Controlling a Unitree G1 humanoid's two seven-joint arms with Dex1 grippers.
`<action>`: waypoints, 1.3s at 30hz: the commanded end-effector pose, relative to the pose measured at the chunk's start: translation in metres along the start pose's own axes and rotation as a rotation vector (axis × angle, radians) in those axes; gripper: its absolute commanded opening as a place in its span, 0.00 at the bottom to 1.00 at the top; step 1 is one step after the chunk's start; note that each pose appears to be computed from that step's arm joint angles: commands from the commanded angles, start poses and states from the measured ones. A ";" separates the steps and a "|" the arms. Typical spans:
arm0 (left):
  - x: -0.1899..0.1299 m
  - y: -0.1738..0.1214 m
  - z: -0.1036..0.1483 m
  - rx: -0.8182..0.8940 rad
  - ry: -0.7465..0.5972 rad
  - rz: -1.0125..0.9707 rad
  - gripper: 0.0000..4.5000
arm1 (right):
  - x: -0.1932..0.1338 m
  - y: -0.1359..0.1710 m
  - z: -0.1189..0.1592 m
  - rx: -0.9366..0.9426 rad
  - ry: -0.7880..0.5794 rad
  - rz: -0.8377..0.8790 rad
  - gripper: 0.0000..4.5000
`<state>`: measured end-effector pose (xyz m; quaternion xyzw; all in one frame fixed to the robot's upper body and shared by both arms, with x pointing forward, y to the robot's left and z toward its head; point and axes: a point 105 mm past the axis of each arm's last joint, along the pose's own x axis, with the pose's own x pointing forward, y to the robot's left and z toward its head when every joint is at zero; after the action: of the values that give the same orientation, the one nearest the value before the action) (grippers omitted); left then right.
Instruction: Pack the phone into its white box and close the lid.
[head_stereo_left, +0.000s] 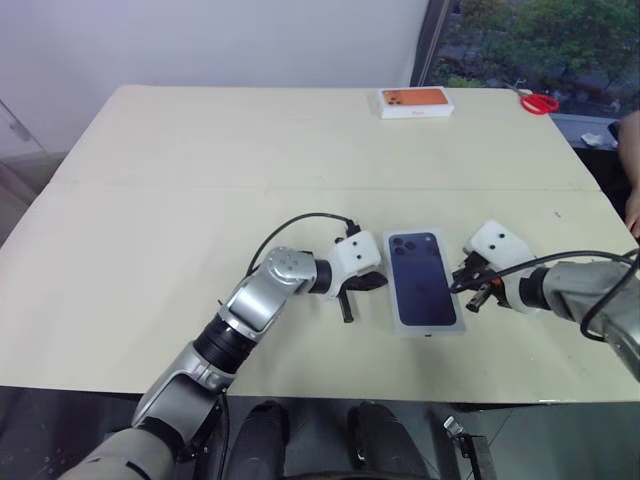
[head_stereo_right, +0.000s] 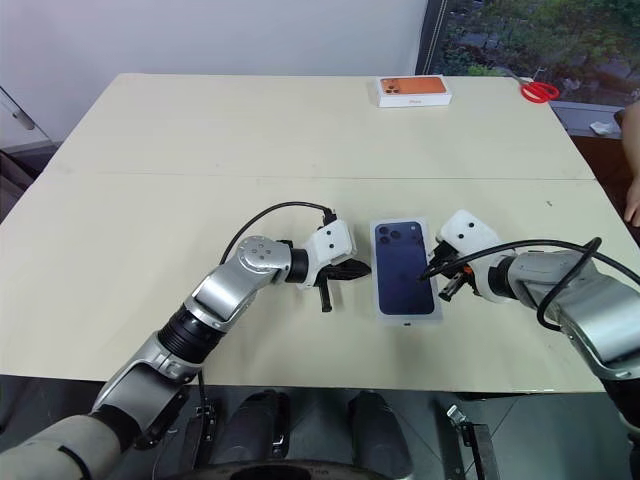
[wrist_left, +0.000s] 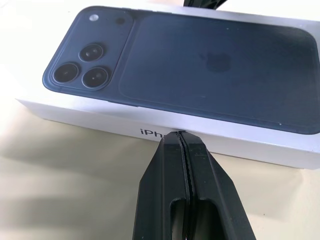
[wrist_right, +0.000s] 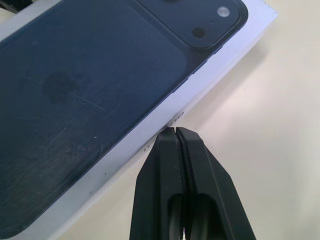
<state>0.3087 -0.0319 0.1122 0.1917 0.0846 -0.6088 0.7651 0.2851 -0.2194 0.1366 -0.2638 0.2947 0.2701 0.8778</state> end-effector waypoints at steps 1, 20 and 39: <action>0.000 -0.002 0.019 0.028 -0.080 -0.005 0.00 | -0.005 0.001 0.011 -0.033 -0.053 -0.004 0.01; -0.006 0.005 0.011 0.028 -0.050 0.014 0.00 | -0.004 -0.002 0.003 -0.050 -0.022 -0.038 0.01; 0.026 0.049 0.033 -0.007 0.017 0.113 0.00 | -0.045 0.046 -0.008 -0.024 -0.095 0.211 0.01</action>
<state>0.3588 -0.0542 0.1350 0.1836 0.0946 -0.5603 0.8021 0.2243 -0.2111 0.1425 -0.2180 0.2878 0.3722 0.8551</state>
